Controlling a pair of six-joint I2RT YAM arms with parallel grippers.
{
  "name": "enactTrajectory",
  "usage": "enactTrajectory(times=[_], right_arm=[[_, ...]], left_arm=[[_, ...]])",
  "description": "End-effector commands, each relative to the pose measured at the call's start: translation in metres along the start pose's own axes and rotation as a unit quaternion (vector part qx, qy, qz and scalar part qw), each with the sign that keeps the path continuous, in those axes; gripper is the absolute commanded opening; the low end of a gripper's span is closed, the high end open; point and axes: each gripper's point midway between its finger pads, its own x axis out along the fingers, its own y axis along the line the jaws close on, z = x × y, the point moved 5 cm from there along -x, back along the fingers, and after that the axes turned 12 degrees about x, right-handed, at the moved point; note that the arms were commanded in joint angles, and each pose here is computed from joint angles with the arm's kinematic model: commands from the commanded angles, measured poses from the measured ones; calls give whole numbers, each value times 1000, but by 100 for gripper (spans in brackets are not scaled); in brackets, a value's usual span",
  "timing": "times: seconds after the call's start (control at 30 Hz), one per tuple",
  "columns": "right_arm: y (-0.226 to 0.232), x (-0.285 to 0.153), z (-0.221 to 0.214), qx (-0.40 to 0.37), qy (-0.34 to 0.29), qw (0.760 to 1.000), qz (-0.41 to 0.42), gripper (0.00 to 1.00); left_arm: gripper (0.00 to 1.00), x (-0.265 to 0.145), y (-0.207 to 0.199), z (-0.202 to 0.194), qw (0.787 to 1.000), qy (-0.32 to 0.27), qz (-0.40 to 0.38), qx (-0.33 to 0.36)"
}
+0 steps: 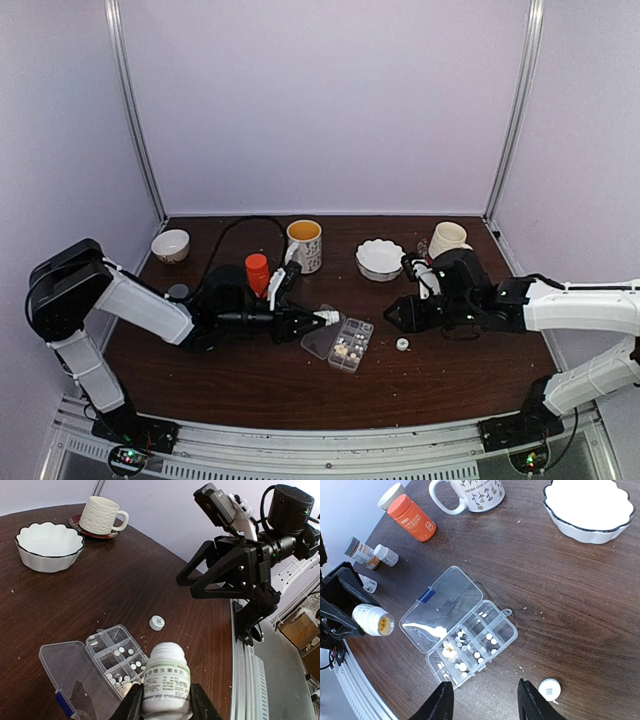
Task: Sort the pills into containers
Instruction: Place the lid of the pill bottle at the center of the board, then pour the pill into the compartment of the pill container.
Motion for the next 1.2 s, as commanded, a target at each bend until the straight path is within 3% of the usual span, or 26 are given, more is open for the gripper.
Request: enactTrajectory(times=[0.0,0.4,0.77,1.17], right_arm=[[10,4,4,24,-12,999,46,45],[4,12,-4,18,-29,997,69,44],[-13,47,-33,51,20,997,60,34],[-18,67,-44,91,47,993,52,33]], left_arm=[[0,12,5,14,999,-24,14,31],[0,31,17,0,998,18,35,46],[0,41,28,-14,998,29,44,41],[0,46,31,-23,998,37,43,40]])
